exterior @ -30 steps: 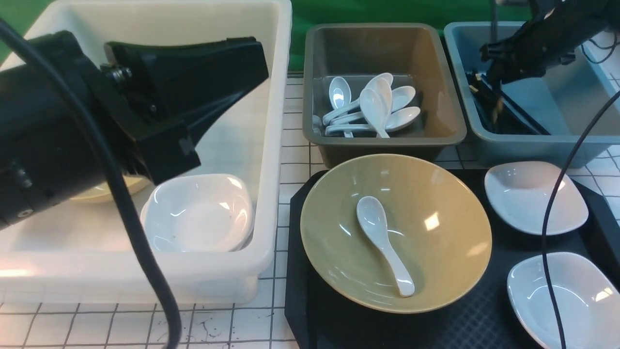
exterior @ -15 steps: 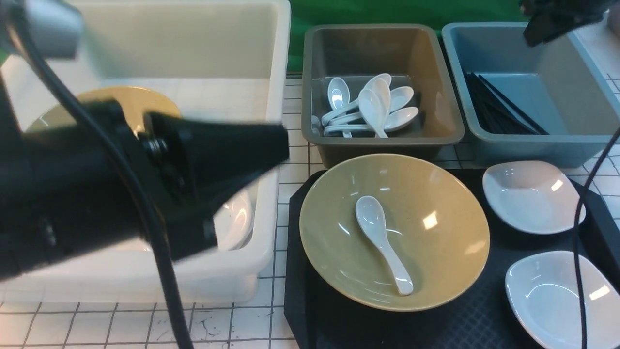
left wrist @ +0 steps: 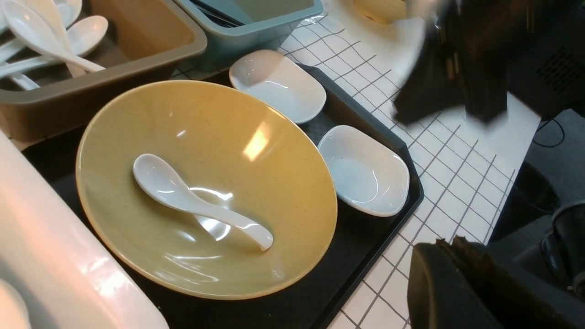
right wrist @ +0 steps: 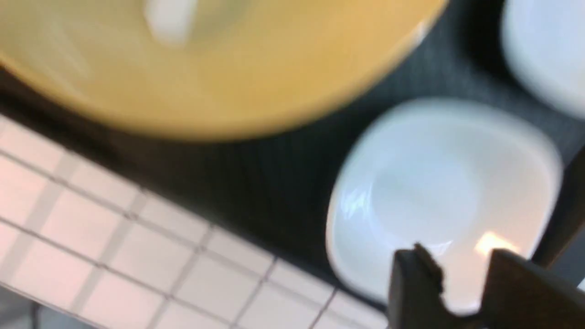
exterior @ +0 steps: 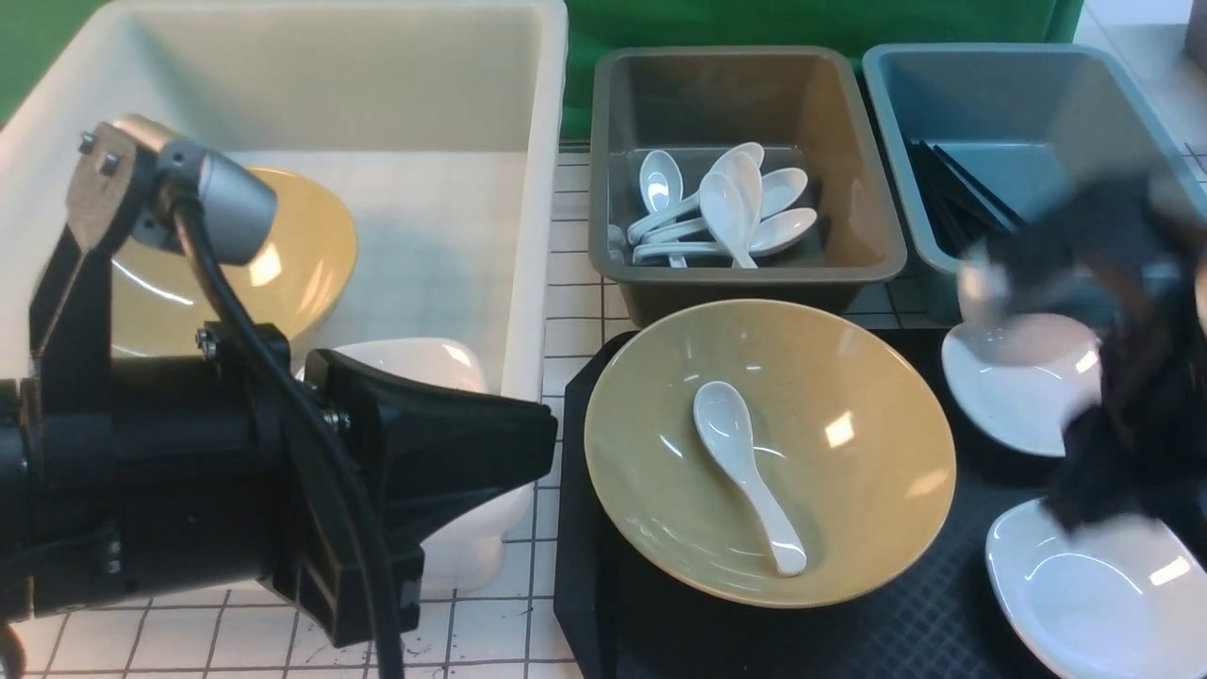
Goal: On white black table put chopsticks spoon bowls plates into blue grey white boxes.
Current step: 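Reach for and grasp the small white dish on the black tray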
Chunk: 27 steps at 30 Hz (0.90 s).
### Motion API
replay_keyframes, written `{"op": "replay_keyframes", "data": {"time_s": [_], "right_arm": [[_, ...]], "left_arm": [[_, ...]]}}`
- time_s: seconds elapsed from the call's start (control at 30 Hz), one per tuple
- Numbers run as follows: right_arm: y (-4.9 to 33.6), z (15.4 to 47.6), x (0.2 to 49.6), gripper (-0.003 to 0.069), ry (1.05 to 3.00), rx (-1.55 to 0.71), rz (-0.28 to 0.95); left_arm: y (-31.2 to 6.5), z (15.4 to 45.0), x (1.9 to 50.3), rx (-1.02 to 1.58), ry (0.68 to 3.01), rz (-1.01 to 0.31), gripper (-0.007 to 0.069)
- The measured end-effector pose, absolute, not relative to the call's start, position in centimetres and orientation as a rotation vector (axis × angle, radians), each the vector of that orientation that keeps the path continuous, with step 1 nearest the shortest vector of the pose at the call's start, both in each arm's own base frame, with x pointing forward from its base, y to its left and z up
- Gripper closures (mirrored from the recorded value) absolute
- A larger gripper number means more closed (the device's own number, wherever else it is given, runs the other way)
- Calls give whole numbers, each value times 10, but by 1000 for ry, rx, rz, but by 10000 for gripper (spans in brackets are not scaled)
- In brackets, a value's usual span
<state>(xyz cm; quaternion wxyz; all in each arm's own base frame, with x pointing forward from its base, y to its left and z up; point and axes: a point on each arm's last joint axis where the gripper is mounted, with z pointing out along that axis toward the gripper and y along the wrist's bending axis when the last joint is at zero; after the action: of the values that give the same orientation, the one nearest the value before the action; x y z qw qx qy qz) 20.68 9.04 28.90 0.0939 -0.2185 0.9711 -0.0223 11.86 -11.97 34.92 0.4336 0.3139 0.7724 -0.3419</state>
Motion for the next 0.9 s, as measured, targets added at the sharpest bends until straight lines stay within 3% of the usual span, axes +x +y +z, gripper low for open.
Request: {"op": "replay_keyframes", "data": {"time_s": [0.2,0.4,0.7,0.8,0.9], "right_arm": [[87,229,195,194,2896,-564,-64],[94,193,215,136,2872,-573,-80],[87,159,233,160,2979,-554,-138],[87,158,233,219,2990,-573,-146],[86,158,232,344,3003,-600,-166]], "left_arm": [[-120,349,119,780,1923,-852,625],[-120,350,119,775,1920,-850,625],[-120,350,119,773,1919,-849,625],[-120,350,119,771,1918,-849,625],[-119,350,120,768,1916,-847,625]]}}
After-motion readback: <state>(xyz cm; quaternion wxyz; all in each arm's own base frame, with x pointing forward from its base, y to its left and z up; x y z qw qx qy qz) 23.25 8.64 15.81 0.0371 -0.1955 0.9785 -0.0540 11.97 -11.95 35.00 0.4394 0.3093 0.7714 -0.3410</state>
